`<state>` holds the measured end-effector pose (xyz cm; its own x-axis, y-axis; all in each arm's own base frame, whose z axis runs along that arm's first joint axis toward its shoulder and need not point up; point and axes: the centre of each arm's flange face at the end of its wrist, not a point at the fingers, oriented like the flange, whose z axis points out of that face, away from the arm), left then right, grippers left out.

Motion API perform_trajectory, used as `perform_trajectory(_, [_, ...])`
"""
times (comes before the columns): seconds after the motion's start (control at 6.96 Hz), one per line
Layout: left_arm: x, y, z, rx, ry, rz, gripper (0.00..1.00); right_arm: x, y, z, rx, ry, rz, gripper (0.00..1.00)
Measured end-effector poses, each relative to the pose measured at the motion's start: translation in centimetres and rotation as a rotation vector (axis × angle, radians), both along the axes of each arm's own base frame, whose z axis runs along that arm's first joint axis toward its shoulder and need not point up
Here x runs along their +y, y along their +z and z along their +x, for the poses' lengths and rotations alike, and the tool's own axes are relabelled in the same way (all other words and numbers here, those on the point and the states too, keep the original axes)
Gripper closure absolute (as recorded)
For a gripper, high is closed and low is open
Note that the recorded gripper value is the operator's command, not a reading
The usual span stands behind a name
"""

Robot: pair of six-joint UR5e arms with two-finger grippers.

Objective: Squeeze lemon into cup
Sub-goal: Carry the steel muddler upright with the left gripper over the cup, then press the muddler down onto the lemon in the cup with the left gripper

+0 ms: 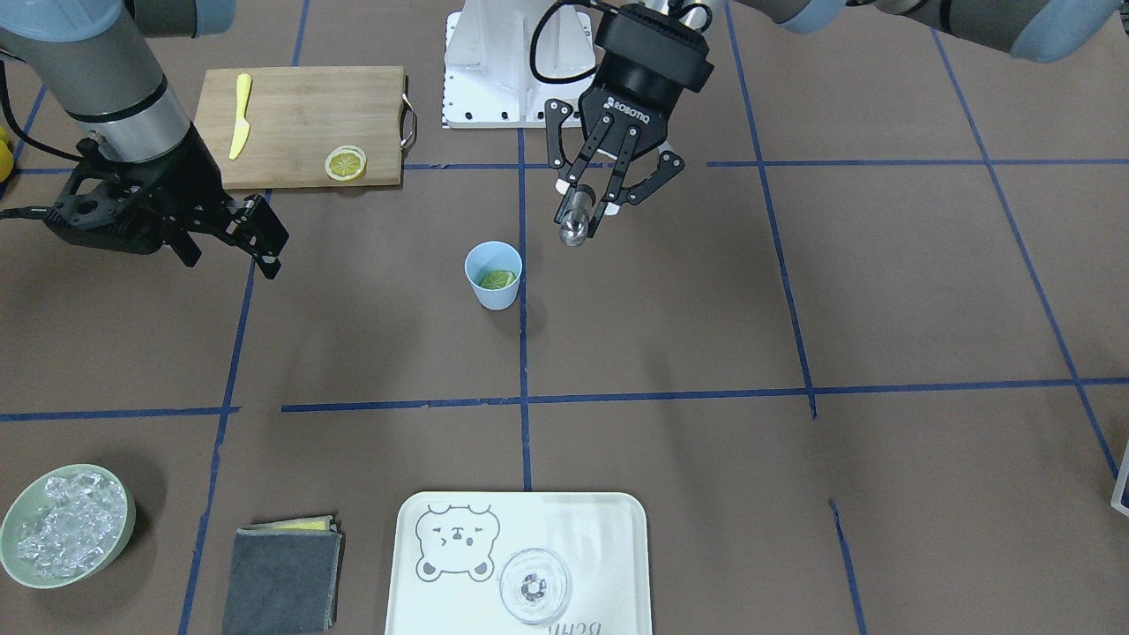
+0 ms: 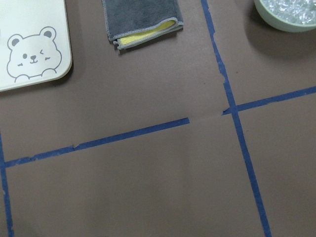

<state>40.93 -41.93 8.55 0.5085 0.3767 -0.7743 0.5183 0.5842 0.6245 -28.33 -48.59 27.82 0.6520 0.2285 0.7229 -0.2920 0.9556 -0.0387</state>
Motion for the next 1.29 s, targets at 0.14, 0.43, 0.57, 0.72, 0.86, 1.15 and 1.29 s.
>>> perform_trajectory(0.14, [1.1,0.5,2.6,0.04,-0.09,0.059,1.0,-0.2,0.1,0.4,0.001,0.002,0.003,0.0])
perform_trajectory(0.43, [1.6,2.4,6.3,0.003,-0.166,0.193,1.0,-0.4,0.1,0.9,-0.001,0.004,0.002,0.0])
perform_trajectory(0.57, [2.2,3.1,8.8,-0.009,-0.188,0.217,1.0,-0.4,0.0,1.0,-0.004,0.004,0.003,0.0])
perform_trajectory(0.72, [2.8,3.5,11.0,-0.004,-0.21,0.226,1.0,-0.4,0.0,1.1,-0.005,0.005,0.004,0.0])
perform_trajectory(0.86, [3.0,3.6,12.3,0.0,-0.218,0.228,1.0,-0.4,0.0,1.1,-0.006,0.004,0.004,0.0])
perform_trajectory(1.15, [3.8,3.5,14.1,0.004,-0.203,0.227,1.0,-0.4,0.1,1.1,-0.005,0.004,0.003,0.0])
perform_trajectory(1.29, [4.3,3.6,14.8,0.002,-0.193,0.225,1.0,-0.4,0.1,1.1,-0.006,0.004,0.003,0.0])
